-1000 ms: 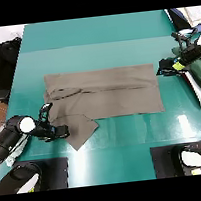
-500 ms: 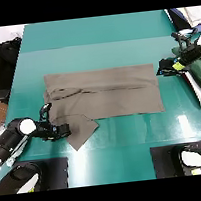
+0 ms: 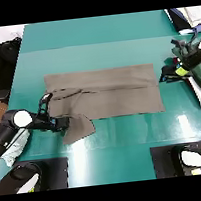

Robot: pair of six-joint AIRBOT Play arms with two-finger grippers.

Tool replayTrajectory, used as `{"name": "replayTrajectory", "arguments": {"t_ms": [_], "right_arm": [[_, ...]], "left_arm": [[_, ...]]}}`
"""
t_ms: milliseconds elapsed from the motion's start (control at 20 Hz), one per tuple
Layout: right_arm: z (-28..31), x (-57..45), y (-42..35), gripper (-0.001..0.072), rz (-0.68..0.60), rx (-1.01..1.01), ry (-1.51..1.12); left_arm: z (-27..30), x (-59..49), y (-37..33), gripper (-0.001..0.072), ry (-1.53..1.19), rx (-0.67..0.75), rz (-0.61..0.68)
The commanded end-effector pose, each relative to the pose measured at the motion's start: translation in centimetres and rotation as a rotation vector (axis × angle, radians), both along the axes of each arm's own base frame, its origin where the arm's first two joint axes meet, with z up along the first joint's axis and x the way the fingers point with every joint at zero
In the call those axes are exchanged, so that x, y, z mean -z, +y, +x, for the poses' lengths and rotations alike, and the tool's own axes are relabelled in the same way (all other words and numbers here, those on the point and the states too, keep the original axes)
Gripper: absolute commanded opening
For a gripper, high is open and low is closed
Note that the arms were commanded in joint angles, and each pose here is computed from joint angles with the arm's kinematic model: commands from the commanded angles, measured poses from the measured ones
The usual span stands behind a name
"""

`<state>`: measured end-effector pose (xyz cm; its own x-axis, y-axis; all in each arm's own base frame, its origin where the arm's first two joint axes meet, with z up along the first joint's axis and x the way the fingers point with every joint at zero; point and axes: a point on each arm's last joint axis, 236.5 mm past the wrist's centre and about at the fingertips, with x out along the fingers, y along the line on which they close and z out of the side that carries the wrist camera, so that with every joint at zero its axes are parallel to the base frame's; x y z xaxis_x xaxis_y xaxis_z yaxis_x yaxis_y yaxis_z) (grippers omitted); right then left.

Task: Fold the shirts.

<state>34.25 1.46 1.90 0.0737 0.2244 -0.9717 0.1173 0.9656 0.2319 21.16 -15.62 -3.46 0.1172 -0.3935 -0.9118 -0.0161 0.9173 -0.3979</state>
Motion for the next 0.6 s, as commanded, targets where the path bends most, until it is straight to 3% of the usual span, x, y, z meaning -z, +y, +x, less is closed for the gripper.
{"name": "replayTrajectory", "arguments": {"t_ms": [0, 50, 150, 550], "right_arm": [[-4.0, 3.1, -1.1, 0.0409, 0.013, 0.037, 0.098], [-5.4, 4.4, -1.4, 0.0412, 0.022, 0.062, 0.132], [-8.0, 6.8, -1.5, 0.0499, 0.045, 0.077, 0.199], [-9.3, 10.8, -0.9, 0.0487, 0.055, 0.11, 0.198]], "left_arm": [[1.9, -2.9, 0.4, 0.0035, -0.082, 0.054, 0.036], [2.4, -3.5, 0.5, 0.0035, -0.104, 0.055, 0.041], [2.9, -4.1, 0.3, 0.0035, -0.125, 0.052, 0.035], [2.7, -4.0, 0.4, 0.0035, -0.117, 0.055, 0.037]]}}
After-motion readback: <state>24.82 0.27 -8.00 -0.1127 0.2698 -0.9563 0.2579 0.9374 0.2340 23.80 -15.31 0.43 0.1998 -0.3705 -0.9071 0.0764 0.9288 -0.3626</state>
